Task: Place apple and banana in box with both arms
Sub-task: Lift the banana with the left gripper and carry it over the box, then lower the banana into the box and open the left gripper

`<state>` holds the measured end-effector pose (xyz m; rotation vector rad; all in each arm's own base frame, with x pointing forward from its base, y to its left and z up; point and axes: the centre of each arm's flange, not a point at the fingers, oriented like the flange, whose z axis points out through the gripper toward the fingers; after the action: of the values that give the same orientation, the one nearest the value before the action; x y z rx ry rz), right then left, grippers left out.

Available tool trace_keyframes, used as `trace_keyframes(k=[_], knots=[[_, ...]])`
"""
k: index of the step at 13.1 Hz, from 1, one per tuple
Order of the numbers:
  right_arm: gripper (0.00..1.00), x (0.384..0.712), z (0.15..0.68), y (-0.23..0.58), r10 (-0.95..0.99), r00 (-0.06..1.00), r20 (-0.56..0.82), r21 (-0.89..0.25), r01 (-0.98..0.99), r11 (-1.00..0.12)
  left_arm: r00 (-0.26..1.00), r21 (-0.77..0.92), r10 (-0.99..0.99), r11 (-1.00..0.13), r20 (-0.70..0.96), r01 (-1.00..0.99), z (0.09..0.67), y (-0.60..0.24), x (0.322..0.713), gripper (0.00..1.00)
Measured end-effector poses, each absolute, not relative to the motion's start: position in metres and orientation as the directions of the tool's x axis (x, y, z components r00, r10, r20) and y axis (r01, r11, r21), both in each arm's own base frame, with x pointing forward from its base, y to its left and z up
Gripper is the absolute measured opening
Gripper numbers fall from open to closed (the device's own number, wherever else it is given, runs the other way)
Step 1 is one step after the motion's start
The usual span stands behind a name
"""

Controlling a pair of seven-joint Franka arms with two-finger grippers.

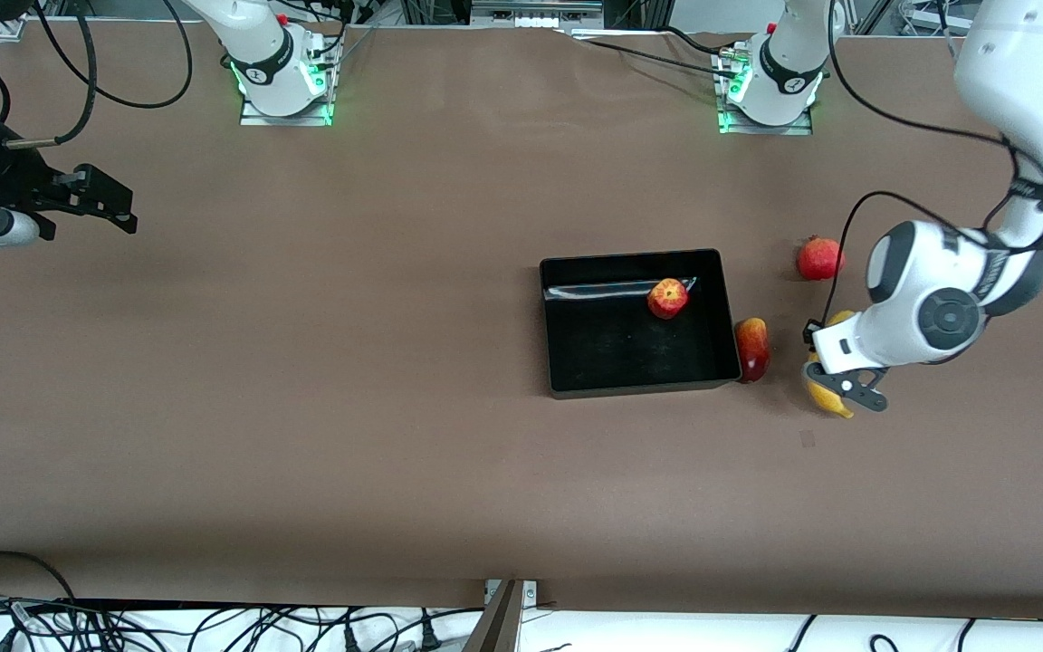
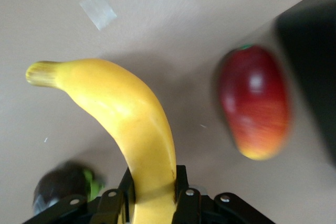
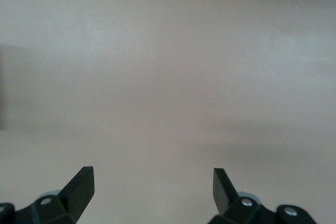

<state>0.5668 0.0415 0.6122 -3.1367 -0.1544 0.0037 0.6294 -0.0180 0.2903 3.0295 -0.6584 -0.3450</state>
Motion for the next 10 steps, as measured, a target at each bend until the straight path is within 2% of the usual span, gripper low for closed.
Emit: trace_keyframes(k=[2, 4, 7, 10], knots=[[1.0, 0.567, 0.612, 0.041, 0.098, 0.995, -0.002, -0.001, 0.098, -0.995, 0.916, 0.142, -0.334, -0.941, -0.223, -0.308, 0.352, -0.044, 0.64, 0.33], [1.0, 0.567, 0.612, 0.041, 0.098, 0.995, -0.002, -0.001, 0.098, -0.995, 0.942, 0.145, -0.228, -0.97, -0.246, -0.197, 0.374, -0.103, 0.637, 0.33], [1.0, 0.567, 0.612, 0.041, 0.097, 0.995, -0.001, -0.001, 0.097, -0.995, 0.958, 0.075, -0.083, -0.995, -0.275, -0.064, 0.361, -0.229, 0.609, 0.33], [1.0, 0.567, 0.613, 0.041, 0.097, 0.995, -0.001, -0.001, 0.097, -0.995, 0.969, 0.061, 0.011, -0.998, -0.245, 0.027, 0.331, -0.316, 0.586, 0.33]])
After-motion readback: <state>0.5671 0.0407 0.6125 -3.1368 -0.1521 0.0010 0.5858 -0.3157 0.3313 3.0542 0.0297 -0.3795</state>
